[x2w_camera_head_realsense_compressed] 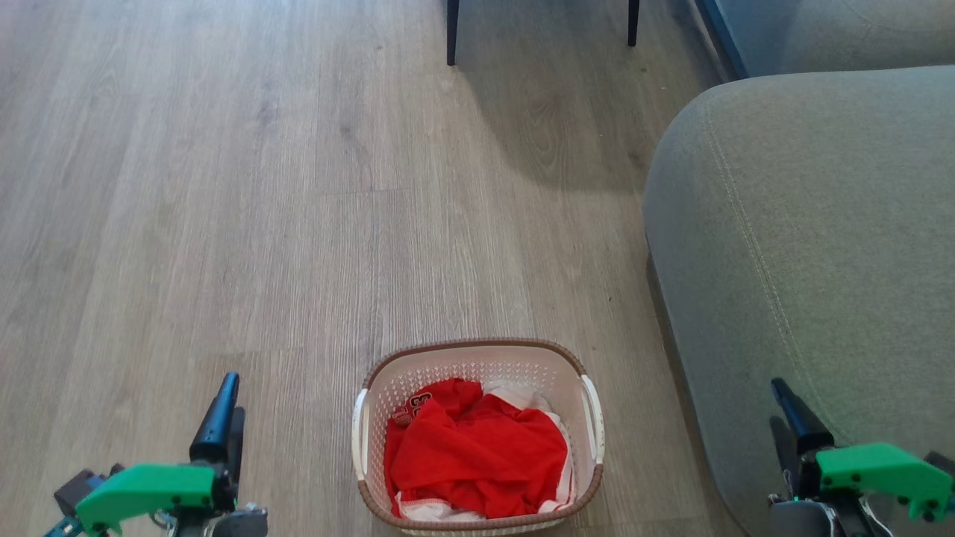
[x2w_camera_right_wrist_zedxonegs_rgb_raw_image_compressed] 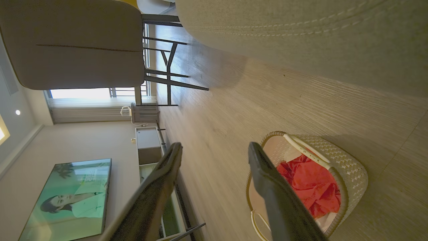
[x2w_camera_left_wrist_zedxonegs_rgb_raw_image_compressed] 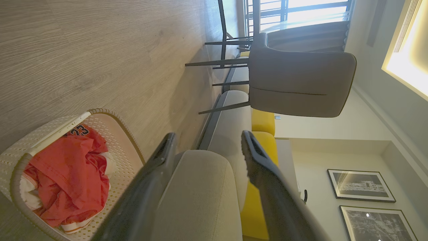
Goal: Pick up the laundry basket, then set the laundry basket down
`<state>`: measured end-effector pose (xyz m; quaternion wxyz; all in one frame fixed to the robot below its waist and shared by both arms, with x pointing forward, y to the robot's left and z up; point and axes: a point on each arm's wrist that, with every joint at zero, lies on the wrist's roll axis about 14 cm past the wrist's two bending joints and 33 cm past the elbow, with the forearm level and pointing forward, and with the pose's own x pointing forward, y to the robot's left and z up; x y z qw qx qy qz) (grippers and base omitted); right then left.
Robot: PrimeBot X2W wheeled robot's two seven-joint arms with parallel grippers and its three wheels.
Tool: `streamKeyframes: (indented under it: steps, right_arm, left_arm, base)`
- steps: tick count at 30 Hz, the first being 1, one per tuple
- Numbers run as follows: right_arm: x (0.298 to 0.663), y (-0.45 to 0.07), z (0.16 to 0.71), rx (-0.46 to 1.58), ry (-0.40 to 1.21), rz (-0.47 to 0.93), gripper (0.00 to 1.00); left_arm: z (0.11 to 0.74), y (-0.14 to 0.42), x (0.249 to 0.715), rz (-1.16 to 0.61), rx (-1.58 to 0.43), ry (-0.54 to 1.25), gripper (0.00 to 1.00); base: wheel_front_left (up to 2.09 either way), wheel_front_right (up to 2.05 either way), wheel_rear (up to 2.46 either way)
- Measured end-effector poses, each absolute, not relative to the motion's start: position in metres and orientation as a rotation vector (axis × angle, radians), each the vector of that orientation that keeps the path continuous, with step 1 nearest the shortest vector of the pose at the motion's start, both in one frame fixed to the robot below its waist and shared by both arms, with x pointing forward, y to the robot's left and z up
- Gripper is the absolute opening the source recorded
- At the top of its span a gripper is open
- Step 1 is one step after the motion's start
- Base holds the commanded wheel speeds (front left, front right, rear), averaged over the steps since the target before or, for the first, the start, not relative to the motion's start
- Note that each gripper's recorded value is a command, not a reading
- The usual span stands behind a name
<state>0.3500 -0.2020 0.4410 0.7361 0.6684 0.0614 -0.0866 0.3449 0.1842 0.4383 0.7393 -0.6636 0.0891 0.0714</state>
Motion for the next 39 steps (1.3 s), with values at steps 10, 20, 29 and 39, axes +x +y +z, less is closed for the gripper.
streamKeyframes:
  steps: [10, 20, 29, 39]
  right_arm:
    - [0.357, -0.199, 0.461, 1.284, 0.1, -0.129, 1.0]
    - [0.361, -0.188, 0.471, 1.108, 0.095, -0.072, 1.0]
    - [0.362, -0.182, 0.477, 0.986, 0.087, -0.041, 1.0]
    - [0.364, -0.178, 0.49, 0.853, 0.046, -0.006, 1.0]
  left_arm:
    - [0.449, 0.177, 0.349, 0.121, -1.306, 0.195, 1.0]
    - [0.457, 0.17, 0.352, 0.087, -1.117, 0.193, 1.0]
    - [0.462, 0.166, 0.354, 0.07, -0.969, 0.184, 1.0]
    - [0.467, 0.164, 0.354, 0.061, -0.814, 0.168, 1.0]
  base:
    - [0.0, 0.0, 0.0]
    - [0.0, 0.0, 0.0]
    - [0.0, 0.0, 0.0]
    - [0.0, 0.0, 0.0]
